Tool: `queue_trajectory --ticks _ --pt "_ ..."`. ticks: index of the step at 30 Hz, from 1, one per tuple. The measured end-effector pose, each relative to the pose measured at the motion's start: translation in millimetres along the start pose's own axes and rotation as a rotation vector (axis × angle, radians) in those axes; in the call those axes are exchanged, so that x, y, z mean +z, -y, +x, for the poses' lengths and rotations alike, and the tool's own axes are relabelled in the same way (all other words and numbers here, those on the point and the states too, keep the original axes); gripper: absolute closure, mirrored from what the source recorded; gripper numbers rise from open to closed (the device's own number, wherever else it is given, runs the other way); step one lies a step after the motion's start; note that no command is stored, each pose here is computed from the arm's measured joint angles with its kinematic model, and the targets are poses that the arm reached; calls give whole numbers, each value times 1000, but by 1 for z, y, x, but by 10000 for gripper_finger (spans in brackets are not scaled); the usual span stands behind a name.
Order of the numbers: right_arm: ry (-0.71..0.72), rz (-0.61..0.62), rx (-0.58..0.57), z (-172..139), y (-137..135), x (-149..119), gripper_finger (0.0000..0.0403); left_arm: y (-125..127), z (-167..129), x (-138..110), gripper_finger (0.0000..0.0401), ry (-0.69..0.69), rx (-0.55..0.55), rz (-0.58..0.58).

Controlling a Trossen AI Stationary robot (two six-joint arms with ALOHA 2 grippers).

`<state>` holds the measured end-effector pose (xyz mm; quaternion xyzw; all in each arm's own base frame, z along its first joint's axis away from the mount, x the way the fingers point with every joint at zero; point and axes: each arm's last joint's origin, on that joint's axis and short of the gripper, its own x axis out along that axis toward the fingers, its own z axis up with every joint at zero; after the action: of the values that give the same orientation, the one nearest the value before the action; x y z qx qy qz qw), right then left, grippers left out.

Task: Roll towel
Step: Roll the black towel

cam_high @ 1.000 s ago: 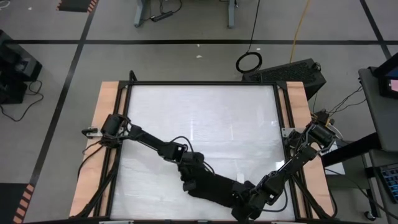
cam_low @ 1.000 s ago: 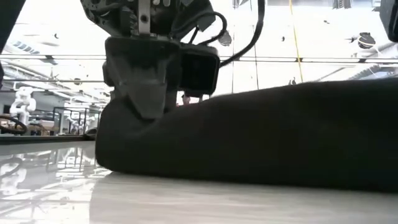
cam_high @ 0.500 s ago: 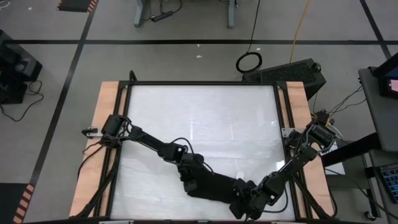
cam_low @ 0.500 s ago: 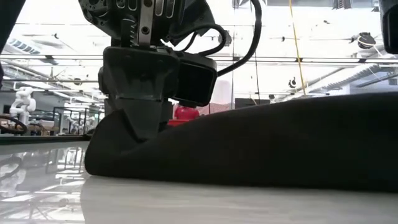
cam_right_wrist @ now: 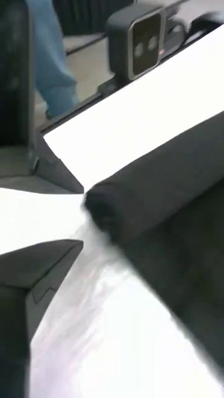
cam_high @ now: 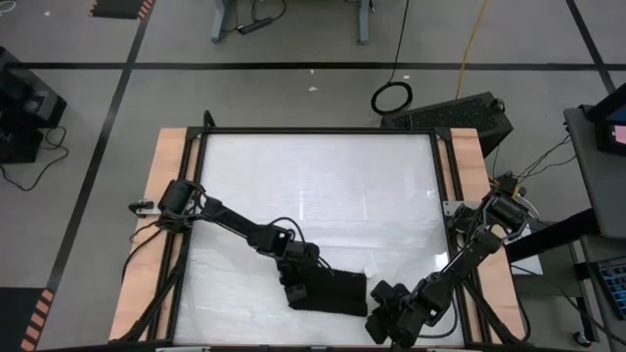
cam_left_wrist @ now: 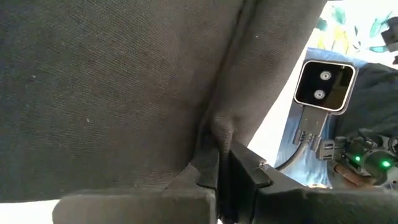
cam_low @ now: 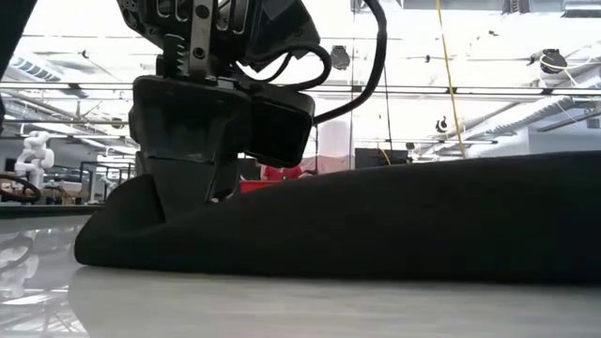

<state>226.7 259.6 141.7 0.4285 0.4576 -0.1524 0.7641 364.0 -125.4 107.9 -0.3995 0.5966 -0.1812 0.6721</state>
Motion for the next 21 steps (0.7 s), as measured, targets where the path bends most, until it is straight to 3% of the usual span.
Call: queue_trajectory --ticks 6,15,21 --pt "51 -153 4 -27 0 -2 250 -1 0 0 384 -3 5 -7" --pt "193 -820 252 -52 -27 -12 248 -4 -4 4 384 10 1 -28" --pt "239 -977 187 -45 -27 5 248 -5 -5 5 384 11 -1 -30"
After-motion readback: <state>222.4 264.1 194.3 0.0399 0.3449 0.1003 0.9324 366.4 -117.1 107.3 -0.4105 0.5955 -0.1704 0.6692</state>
